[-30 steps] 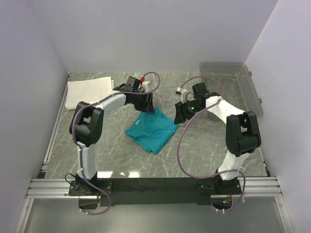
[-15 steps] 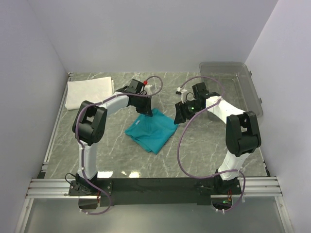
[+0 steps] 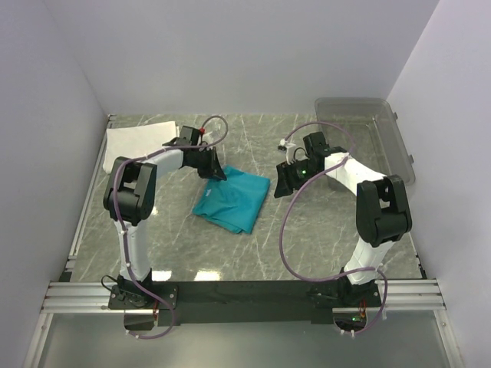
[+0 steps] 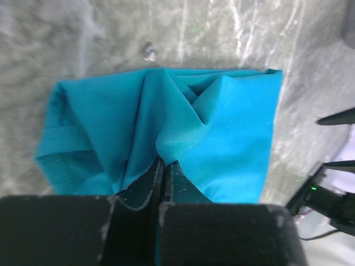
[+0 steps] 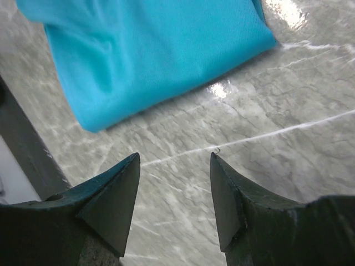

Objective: Fold and stack the t-shirts
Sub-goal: Fold the tshirt

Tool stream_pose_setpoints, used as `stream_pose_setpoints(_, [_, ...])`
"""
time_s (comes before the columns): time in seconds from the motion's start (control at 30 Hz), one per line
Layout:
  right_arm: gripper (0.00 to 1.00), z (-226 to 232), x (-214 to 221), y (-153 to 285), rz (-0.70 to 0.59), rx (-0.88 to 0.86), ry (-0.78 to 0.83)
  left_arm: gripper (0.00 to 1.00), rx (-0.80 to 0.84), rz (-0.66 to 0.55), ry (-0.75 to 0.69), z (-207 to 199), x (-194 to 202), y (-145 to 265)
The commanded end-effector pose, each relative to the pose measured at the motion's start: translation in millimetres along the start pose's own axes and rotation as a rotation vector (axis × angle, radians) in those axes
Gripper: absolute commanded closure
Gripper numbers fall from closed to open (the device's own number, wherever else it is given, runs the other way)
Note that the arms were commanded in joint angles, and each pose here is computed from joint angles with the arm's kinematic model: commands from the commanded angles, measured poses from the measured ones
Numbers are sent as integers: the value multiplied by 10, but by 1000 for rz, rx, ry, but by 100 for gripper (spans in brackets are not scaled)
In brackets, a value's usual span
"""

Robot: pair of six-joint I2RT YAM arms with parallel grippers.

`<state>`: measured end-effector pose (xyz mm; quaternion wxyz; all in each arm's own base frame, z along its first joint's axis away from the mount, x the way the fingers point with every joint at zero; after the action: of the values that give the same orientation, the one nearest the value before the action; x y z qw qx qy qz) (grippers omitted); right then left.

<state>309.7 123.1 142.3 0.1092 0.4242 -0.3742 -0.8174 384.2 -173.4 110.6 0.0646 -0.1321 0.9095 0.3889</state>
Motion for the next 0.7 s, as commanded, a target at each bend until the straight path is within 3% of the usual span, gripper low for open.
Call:
stream_pose_setpoints(0.0, [39,-10,-117,-110,-35,-26,-123,99,125,-6,-7,-154,3,1])
stream_pose_setpoints(0.17, [33,-70,-249,-346,-71,27,-361,99,210,-39,52,-184,-17,87])
stream_pose_setpoints(0.3, [30,34,-293,-478,-96,-47,-468,99,253,-70,56,-244,-40,200])
stream_pose_setpoints(0.33, [19,46,-312,-515,-109,-59,-467,99,250,-76,68,-222,-21,208])
stream_pose_setpoints(0.37, [15,47,-308,-542,-112,-84,-478,99,250,-85,71,-211,-28,234])
stream_pose_setpoints(0.67, [15,-31,-252,-785,-65,-88,-566,99,243,-118,105,-18,32,390])
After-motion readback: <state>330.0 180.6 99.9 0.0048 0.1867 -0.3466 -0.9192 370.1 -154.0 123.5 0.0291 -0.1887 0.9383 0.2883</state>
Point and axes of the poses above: each gripper's point midway between its finger pads, its own y axis back along the fingers, its own z axis along the line the jaws close on, x = y × z, the point moved 9 cm from there along y, back along the fingers, and after that the axes turned 12 degrees about y, right-handed, at the moved point
